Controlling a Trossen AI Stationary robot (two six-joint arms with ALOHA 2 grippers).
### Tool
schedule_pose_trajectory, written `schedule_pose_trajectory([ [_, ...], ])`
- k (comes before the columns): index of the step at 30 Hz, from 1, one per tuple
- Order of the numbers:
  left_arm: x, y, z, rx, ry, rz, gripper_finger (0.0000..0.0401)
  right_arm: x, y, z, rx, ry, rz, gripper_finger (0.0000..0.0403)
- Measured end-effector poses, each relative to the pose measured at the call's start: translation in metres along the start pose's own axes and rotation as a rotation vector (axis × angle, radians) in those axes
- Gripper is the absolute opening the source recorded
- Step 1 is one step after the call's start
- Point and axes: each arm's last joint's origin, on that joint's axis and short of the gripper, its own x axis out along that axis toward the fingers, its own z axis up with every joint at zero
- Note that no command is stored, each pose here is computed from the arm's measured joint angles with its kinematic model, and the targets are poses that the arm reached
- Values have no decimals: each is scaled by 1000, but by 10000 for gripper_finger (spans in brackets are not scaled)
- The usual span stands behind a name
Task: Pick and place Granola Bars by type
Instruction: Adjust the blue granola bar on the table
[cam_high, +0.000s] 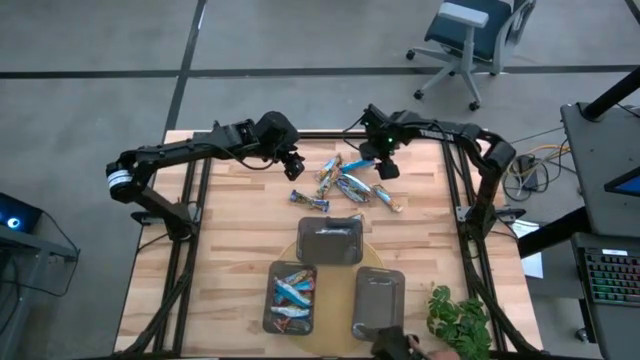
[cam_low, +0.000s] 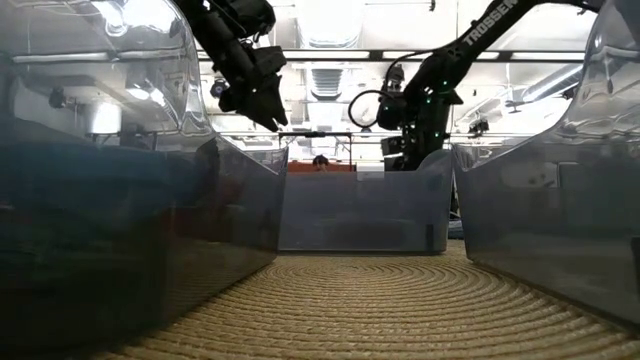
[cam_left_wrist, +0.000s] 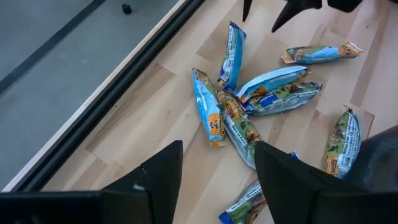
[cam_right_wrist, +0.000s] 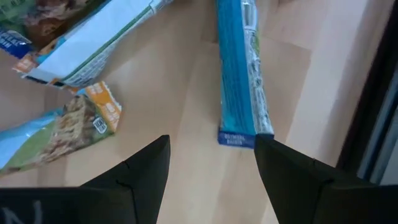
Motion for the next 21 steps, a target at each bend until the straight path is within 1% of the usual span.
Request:
schedule_pose_trajectory([
  [3, 0, 0, 0, -2, 0, 0, 183, 2, 0, 4, -6, -3, -3, 226],
  [6, 0, 0, 0, -2, -3, 0, 183, 1, -4, 9, -13, -17, -52, 226],
  [9, 0, 0, 0, -3, -4, 0, 183, 1, -6, 14, -5, -33, -70, 226],
  [15, 0, 0, 0, -8, -5, 0, 183, 8, -7, 19, -10, -19, -62, 226],
  [21, 0, 0, 1, -10, -6, 0, 183, 8, -9, 23, -5, -4, -85, 226],
])
